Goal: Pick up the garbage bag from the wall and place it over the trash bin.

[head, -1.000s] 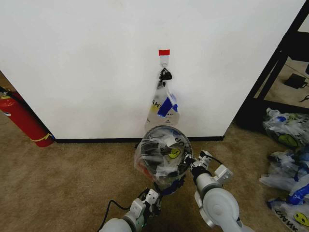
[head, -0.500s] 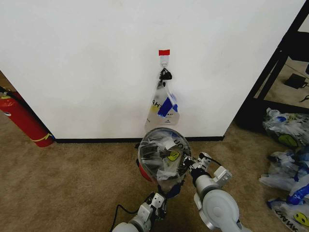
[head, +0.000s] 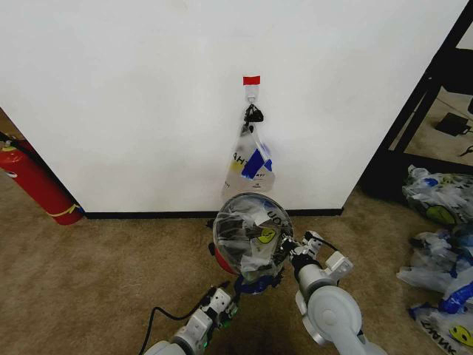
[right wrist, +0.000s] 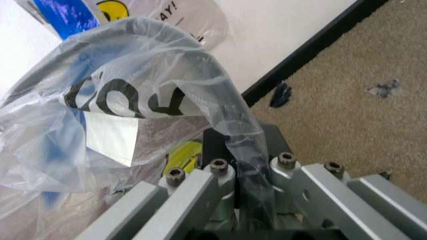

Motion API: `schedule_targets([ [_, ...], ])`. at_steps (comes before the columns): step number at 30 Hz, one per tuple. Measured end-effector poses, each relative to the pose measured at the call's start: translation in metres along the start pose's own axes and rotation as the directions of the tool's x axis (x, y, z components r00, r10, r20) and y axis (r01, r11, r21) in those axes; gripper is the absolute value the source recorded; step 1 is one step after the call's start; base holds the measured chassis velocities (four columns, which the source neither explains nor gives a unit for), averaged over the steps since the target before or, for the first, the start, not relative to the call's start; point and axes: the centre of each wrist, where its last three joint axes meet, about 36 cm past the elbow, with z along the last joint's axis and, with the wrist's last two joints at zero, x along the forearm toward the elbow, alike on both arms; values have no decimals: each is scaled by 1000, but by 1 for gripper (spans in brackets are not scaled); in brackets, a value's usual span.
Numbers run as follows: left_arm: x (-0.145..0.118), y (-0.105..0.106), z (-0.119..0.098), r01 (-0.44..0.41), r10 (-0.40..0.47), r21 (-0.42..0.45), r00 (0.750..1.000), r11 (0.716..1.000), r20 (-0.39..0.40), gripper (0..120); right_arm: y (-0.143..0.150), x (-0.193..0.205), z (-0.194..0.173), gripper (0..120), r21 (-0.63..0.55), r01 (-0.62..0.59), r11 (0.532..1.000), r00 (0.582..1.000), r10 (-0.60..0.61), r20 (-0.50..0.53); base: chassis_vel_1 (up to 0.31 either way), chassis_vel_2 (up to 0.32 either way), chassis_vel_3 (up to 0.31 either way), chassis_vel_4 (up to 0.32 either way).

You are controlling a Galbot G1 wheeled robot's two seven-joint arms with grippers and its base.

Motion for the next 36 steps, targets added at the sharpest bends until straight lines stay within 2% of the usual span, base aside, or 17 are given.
schedule_targets([
  [3,13,8,-13,17,-18,60,1000,998,13,73,-1,-5,-1,0,6,-5,1000,1000,5,6,0,0,0,0],
  [4,13,8,-13,17,-18,60,1000,998,13,73,-1,-5,-1,0,6,-5,1000,1000,5,6,0,0,0,0],
  [7,28,15,-24,29,-31,82,999,996,26,86,-3,-9,-1,0,14,-10,1000,1000,9,11,0,0,0,0],
  [10,45,19,-43,31,-37,105,998,994,57,97,-5,-16,-2,0,25,-16,1000,1000,16,21,0,0,0,0],
  [12,49,21,-49,37,-45,118,997,992,70,98,-5,-17,-2,0,29,-18,999,1000,17,26,0,0,0,0],
  [16,62,39,-92,31,-59,203,989,979,133,99,-8,-19,0,0,76,-17,997,998,12,67,0,0,0,0],
  [17,62,39,-92,31,-59,203,989,979,133,99,-8,-19,0,0,76,-17,997,998,12,67,0,0,0,0],
  [21,66,54,-129,-68,38,232,990,970,133,86,-8,-16,5,0,130,-13,991,994,-2,112,0,0,0,0],
  [24,57,58,-151,-104,84,191,990,976,111,74,-6,-13,7,0,171,-7,985,989,-18,146,0,0,0,0],
  [25,57,58,-151,-104,84,191,990,976,111,74,-6,-13,7,0,171,-7,985,989,-18,146,0,0,0,0],
  [28,38,58,-176,-124,113,126,989,984,91,61,-7,-10,12,0,222,-13,975,983,-28,180,0,0,0,0],
  [30,28,55,-182,-142,136,100,988,985,71,55,-8,-9,14,0,236,-18,972,982,-28,189,0,0,0,0],
  [31,20,53,-186,-158,155,79,987,984,49,49,-10,-8,16,0,246,-21,969,981,-28,192,0,0,0,0],
  [32,20,53,-186,-158,155,79,987,984,49,49,-10,-8,16,0,246,-21,969,981,-28,192,0,0,0,0],
  [36,-15,44,-195,-183,184,29,982,983,-51,31,-14,-6,18,0,276,-28,961,977,-32,213,0,0,0,0],
])
